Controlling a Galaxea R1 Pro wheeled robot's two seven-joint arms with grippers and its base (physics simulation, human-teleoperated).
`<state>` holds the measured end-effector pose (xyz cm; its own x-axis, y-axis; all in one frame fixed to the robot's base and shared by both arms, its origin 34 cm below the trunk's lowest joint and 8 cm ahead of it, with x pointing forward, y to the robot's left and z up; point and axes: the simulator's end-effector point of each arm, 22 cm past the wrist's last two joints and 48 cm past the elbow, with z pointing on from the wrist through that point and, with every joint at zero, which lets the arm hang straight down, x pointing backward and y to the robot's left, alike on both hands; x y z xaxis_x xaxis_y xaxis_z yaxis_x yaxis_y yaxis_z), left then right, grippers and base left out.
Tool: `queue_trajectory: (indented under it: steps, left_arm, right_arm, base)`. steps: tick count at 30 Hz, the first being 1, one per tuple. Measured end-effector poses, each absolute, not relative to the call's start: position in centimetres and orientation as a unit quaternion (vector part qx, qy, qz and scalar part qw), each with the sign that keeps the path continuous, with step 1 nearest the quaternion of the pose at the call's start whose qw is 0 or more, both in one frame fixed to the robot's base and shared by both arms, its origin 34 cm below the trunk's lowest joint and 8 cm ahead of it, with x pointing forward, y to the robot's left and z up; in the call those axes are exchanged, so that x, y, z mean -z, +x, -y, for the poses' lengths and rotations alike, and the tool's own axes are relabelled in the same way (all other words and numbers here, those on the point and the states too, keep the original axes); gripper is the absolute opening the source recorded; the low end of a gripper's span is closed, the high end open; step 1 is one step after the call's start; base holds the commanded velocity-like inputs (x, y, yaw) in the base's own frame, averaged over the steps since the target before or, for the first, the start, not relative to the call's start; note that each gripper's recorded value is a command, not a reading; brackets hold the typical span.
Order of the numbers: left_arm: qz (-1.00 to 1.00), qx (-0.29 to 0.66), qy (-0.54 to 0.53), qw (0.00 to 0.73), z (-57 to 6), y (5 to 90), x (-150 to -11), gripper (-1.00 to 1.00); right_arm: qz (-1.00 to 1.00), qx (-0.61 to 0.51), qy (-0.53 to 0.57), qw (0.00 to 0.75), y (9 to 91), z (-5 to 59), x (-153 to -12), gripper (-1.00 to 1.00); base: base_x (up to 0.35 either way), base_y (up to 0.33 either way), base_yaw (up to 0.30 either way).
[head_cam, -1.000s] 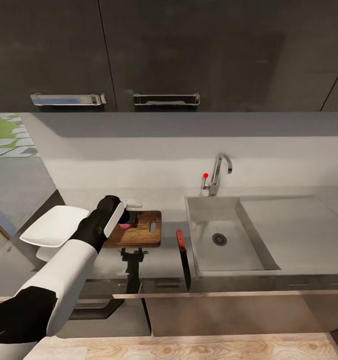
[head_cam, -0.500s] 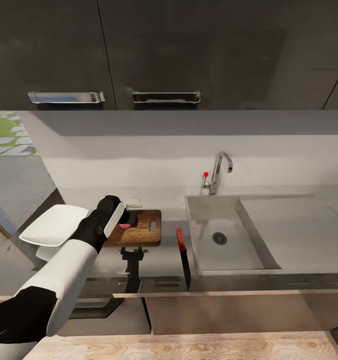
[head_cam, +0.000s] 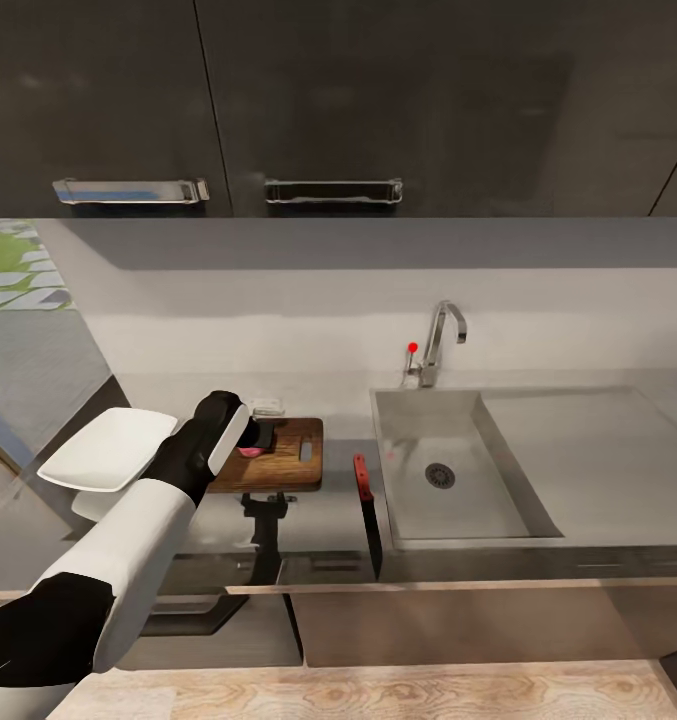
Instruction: In the kitchen, take the Vidalia onion out of the sink, dice it on the chopping board with the paring knife, put the diced onion into the bowl on the countertop, then place both the paring knife and the chopping board into the sink.
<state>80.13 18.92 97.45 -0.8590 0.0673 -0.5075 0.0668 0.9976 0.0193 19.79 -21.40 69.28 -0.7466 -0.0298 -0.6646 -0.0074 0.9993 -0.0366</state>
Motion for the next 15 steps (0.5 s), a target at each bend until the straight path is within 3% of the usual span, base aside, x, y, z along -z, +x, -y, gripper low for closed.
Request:
queue_trajectory:
  steps: [14, 15]
  left_arm:
    - [-0.964, -0.001, 0.035, 0.264, -18.93, 80.15, -97.48, -1.00]
    - [-0.964, -0.001, 0.035, 0.264, -18.93, 80.16, -97.49, 1.00]
  right_arm:
    - [-0.934, 0.016, -0.010, 0.356, 19.79, 21.40, -69.28, 1.00]
    - [-0.934, 0.016, -0.010, 0.356, 19.79, 21.40, -69.27, 1.00]
  base:
    - [0.000, 0.000, 0.000]
    - [0.000, 0.000, 0.000]
